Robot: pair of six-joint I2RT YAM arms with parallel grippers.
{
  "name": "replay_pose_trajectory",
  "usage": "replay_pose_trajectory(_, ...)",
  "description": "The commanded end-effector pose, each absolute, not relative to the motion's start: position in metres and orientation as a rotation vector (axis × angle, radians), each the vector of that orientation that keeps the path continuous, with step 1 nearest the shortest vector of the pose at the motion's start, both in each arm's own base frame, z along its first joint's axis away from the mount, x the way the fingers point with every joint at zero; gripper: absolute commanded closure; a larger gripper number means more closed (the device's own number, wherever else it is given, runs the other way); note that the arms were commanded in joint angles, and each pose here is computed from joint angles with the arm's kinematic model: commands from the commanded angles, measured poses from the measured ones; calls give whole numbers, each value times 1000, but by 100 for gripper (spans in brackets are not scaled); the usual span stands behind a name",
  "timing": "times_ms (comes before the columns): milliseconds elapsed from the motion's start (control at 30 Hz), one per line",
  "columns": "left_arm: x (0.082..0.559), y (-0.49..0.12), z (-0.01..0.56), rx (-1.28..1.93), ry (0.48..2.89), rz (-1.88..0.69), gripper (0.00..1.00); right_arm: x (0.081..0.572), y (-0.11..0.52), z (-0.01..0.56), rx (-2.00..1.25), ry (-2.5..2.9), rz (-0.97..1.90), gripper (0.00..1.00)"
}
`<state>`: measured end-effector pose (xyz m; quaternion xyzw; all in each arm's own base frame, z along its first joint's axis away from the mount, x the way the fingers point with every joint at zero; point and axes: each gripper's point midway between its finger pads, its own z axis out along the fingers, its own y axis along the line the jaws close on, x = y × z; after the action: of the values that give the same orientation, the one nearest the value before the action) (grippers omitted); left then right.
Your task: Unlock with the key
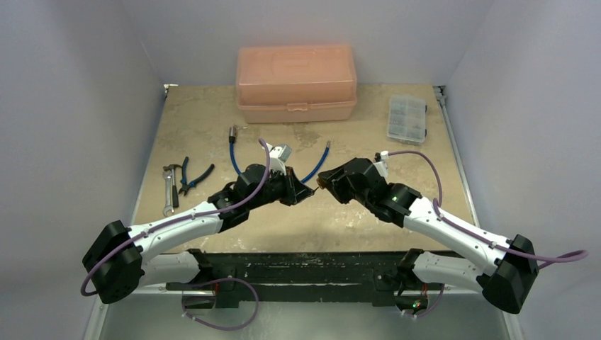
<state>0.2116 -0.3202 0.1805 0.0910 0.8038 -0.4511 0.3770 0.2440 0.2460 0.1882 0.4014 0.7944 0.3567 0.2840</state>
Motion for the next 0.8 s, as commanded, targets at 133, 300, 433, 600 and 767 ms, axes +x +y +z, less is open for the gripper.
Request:
replay_pose_trajectory(133,221,-329,225,225,1928,-1203,100,250,241,206,1069,2051,968,100)
replay_pose_trajectory(300,218,-328,226,246,1922,-1207,100,251,241,206,1064,2048,962,100)
replay_pose_trajectory(433,215,-328,226,256,1920,-1216,100,252,241,204,1065,2052,953,100)
replay_pose_trajectory(600,213,-326,227,263,1920,-1214,100,253,241,206,1067,2045,951,100)
replay_pose_trajectory(767,212,-328,226,287,1920,-1218,100,252,243,206,1064,2052,957,100)
